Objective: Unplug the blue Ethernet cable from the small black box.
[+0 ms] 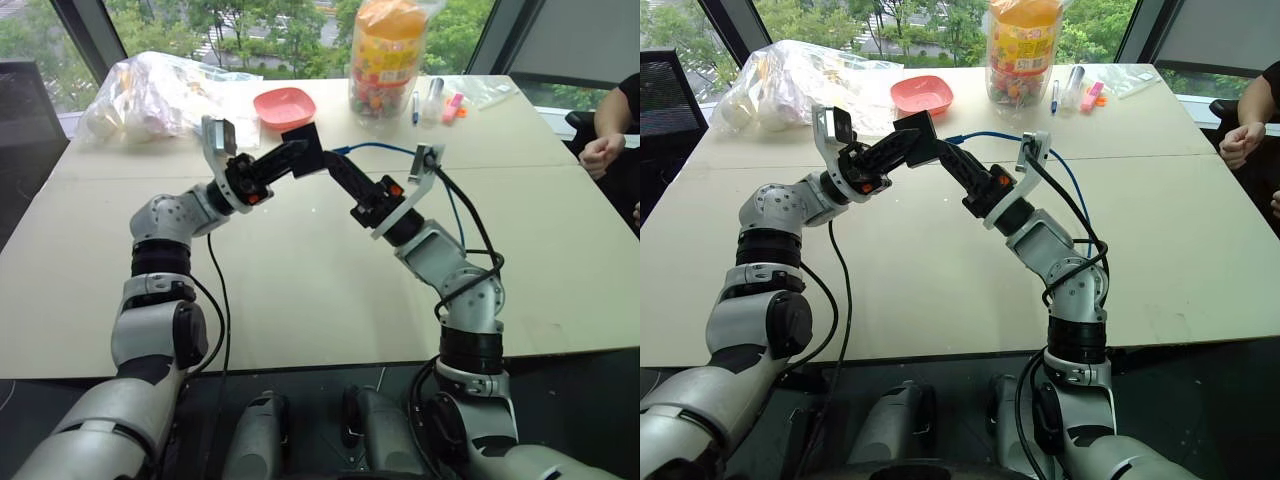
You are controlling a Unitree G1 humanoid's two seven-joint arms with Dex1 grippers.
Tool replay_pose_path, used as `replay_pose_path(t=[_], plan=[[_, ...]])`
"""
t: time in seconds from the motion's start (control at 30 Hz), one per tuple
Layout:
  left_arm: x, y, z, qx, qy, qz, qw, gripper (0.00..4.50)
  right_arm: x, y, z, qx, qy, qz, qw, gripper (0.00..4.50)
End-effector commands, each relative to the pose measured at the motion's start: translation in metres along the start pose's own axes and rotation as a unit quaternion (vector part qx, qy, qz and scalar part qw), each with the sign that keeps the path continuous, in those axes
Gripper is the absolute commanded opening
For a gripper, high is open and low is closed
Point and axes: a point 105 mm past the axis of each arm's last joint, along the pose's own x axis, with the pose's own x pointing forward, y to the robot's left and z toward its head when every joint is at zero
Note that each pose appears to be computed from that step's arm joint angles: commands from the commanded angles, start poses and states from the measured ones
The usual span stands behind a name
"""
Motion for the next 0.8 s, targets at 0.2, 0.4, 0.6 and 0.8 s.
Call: replay_pose_path(t=[0.2, 0.4, 0.6, 0.8], plan=[[0.004, -0.008, 0.007, 0.023, 0.0, -0.011, 1.0, 0.5, 0.007, 0.011, 0.0, 0.003, -0.004, 0.026, 1.0, 0.02], [-0.011, -0.007, 0.019, 0.043, -0.013, 0.016, 0.999, 0.5, 0.001, -0.014, 0.017, 0.022, -0.046, -0.03, 0.998, 0.02], [-0.034, -0.014, 0.045, 0.078, -0.042, 0.043, 0.995, 0.5, -0.012, -0.039, 0.059, -0.016, -0.072, -0.071, 0.995, 0.02], [-0.03, -0.002, 0.046, 0.123, -0.042, 0.084, 0.988, 0.5, -0.008, -0.049, 0.104, -0.111, -0.055, -0.093, 0.988, 0.02]])
